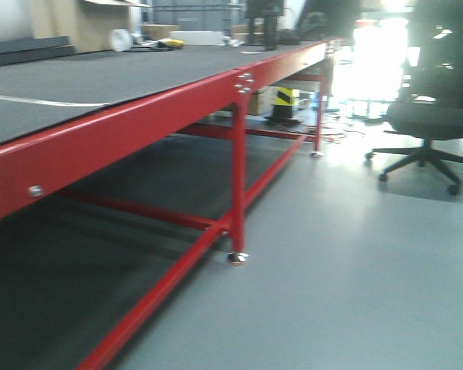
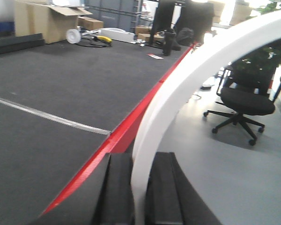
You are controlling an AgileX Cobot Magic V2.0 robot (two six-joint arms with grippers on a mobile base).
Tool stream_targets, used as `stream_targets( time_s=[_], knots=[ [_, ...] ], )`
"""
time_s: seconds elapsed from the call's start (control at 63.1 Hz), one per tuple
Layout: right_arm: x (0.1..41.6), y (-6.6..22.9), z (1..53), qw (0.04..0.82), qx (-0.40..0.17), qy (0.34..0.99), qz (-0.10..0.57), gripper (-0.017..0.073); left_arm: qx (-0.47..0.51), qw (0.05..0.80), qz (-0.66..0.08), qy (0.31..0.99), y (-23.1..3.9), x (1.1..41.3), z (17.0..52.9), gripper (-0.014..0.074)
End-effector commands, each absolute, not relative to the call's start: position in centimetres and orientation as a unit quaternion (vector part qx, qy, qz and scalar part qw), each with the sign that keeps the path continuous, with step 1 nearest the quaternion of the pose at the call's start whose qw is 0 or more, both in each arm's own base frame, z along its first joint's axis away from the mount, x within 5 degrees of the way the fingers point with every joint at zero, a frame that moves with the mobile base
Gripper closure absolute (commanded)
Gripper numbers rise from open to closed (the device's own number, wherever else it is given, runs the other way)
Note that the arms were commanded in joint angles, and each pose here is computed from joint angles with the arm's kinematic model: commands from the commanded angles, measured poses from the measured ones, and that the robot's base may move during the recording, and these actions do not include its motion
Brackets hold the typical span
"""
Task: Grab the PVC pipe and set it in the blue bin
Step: 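Drive along the aisle past the red table holding the pipe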
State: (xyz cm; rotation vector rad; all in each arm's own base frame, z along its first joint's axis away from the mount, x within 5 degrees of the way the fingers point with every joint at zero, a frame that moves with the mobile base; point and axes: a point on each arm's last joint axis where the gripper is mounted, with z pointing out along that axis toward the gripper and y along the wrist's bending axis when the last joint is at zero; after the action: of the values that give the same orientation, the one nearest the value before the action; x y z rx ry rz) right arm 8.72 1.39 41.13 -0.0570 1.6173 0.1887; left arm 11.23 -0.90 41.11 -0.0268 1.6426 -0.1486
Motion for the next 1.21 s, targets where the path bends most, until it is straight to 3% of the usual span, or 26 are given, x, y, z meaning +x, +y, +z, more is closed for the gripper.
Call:
stream_targets(
  time_s=[0.0,1.189],
  knots=[
    [8.73,1.39,41.40,0.696,-0.026,0.713,0.084,0.0727,-0.015,0.691,-0.070,0.720,-0.88,11.01,41.44,0.0705],
    [8.73,1.39,41.40,0.696,-0.026,0.713,0.084,0.0727,-0.015,0.690,-0.070,0.721,-0.90,11.29,41.40,0.0705]
  ],
)
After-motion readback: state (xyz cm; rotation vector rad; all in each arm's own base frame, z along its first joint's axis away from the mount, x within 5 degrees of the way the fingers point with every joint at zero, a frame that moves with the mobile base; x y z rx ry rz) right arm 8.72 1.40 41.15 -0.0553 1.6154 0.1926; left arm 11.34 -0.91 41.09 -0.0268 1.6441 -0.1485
